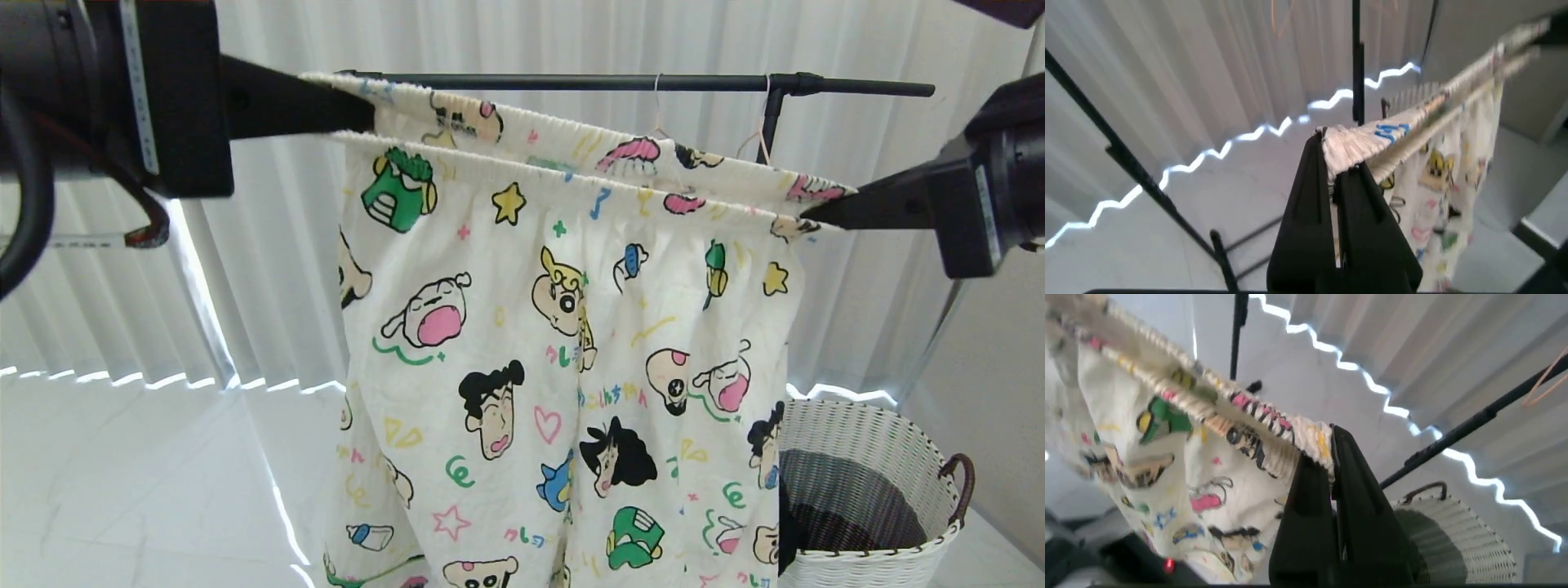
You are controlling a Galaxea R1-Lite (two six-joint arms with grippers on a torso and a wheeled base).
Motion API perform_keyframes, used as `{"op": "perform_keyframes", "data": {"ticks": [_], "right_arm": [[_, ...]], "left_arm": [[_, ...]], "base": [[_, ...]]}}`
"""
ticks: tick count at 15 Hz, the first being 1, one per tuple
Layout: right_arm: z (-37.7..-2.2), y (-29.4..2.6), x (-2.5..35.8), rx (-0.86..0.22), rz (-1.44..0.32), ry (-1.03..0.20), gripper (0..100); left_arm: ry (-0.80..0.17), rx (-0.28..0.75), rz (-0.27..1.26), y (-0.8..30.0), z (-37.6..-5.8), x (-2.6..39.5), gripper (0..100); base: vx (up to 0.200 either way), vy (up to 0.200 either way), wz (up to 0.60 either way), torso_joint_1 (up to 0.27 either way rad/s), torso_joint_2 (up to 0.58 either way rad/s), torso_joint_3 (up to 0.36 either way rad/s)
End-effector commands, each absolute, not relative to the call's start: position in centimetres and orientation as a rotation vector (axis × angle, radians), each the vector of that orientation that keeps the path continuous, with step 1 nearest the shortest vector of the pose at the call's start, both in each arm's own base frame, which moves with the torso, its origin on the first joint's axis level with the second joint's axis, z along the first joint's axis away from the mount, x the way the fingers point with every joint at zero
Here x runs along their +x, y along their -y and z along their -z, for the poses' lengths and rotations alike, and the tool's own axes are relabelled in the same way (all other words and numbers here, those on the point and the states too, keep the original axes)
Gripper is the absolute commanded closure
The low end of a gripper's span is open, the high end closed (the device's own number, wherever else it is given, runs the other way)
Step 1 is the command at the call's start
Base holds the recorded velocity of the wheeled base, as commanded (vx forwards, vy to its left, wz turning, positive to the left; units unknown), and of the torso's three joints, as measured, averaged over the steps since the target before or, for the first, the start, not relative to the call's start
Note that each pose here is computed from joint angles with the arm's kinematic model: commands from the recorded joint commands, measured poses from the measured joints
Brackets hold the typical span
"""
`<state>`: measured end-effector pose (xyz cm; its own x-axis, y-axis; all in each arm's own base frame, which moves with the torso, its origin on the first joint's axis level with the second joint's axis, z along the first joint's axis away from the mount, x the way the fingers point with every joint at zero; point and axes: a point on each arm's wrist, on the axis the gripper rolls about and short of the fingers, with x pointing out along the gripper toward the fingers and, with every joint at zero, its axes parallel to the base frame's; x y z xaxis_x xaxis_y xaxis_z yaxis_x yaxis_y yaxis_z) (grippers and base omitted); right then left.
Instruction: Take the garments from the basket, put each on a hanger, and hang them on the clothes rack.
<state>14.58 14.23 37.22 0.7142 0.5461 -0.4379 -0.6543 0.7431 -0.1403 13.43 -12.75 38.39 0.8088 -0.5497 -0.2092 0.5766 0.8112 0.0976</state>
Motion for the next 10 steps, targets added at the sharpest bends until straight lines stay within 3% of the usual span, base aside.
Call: {"op": "perform_keyframes", "data": {"ticks": [1,5,10], "right_arm": [[-36.8,-12.9,11.6,-0.330,-0.745,-0.404,100],[-35.5,-12.9,8.3,-0.389,-0.909,-0.415,100],[-35.4,-13.8,7.9,-0.407,-0.952,-0.414,100]], "left_arm": [[-0.153,0.159,0.601,13.8,-38.6,14.7,100],[-0.133,0.143,0.647,16.4,-38.8,17.3,100],[-0.159,0.157,0.681,16.7,-38.1,17.6,100]], "base": [[0.000,0.000,0.00,0.000,0.00,0.000],[0.000,0.000,0.00,0.000,0.00,0.000],[0.000,0.000,0.00,0.000,0.00,0.000]]}}
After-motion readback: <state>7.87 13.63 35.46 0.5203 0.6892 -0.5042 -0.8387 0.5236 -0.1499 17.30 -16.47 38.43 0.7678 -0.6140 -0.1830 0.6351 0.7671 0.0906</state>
